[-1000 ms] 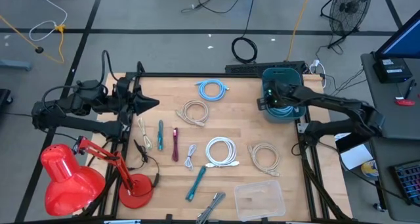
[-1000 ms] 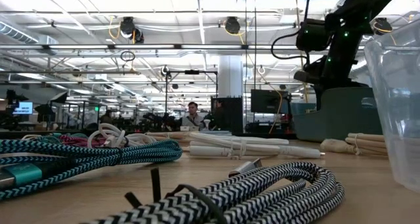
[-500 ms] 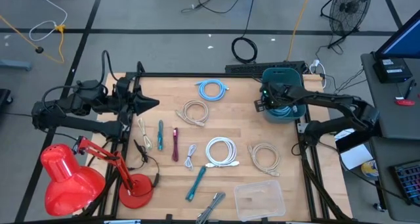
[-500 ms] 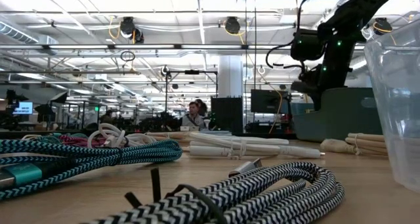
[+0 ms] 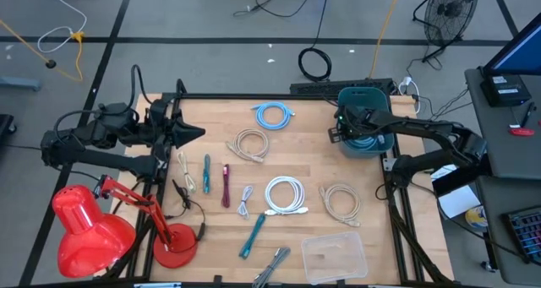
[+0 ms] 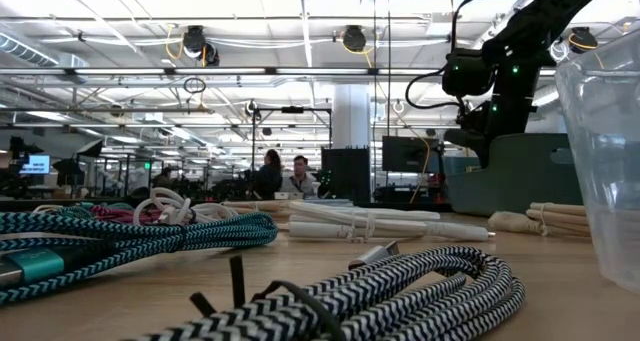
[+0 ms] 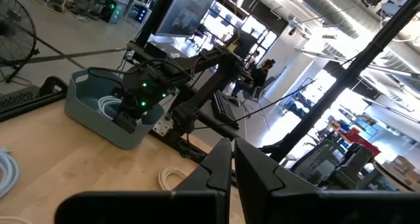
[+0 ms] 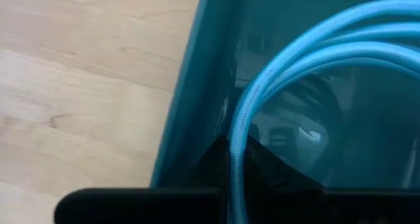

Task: Pick & Place USB Port
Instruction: Put the bottom blue hdmi cable into the blue bin, then put the light brown charger cable into the transparent bin

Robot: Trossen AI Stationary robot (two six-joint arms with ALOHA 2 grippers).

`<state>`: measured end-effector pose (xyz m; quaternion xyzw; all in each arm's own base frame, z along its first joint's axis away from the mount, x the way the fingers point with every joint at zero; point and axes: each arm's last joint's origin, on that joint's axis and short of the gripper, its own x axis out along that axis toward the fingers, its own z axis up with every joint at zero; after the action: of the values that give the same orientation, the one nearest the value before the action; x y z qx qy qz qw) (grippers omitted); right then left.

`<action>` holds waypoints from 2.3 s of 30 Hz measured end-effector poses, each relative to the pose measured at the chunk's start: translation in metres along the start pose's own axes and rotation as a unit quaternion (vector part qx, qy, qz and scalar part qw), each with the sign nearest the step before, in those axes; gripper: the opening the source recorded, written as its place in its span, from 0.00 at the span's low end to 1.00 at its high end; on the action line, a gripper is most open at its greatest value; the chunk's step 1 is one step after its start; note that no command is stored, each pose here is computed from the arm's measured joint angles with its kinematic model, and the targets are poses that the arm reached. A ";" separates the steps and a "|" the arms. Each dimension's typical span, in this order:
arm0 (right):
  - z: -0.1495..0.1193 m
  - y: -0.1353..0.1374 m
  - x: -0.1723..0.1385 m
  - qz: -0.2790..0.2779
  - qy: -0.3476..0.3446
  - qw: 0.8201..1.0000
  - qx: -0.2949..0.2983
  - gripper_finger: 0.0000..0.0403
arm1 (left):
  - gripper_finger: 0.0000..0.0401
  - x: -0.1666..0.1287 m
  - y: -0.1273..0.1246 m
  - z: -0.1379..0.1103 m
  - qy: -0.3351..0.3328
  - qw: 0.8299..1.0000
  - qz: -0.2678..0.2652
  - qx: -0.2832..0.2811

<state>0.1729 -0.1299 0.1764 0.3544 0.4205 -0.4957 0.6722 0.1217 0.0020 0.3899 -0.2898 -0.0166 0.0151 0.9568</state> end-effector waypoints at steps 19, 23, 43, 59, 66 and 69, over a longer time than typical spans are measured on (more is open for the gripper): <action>0.000 0.000 0.000 0.000 0.000 1.000 -0.003 0.07 | 0.05 0.000 0.000 0.000 0.000 1.000 0.000 0.000; 0.000 0.000 0.000 0.000 0.000 1.000 -0.004 0.14 | 0.05 0.000 0.000 0.000 0.000 1.000 0.000 0.000; 0.013 -0.012 -0.033 0.054 -0.093 0.994 0.000 0.33 | 0.05 0.000 0.000 0.000 0.000 1.000 0.000 -0.002; 0.059 -0.014 -0.134 0.300 -0.489 0.815 0.082 0.30 | 0.05 0.000 0.000 0.000 -0.007 1.000 0.010 0.002; 0.061 -0.008 -0.157 0.443 -0.510 0.729 0.109 0.28 | 0.05 0.000 0.001 0.001 -0.012 1.000 0.017 0.002; 0.058 -0.003 -0.161 0.493 -0.488 0.711 0.112 0.28 | 0.05 0.000 0.002 0.001 -0.020 0.999 0.029 0.002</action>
<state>0.1573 -0.1236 0.3471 0.2932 -0.2590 -0.2410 0.8881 0.1216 0.0041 0.3901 -0.2876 -0.0278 0.0488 0.9561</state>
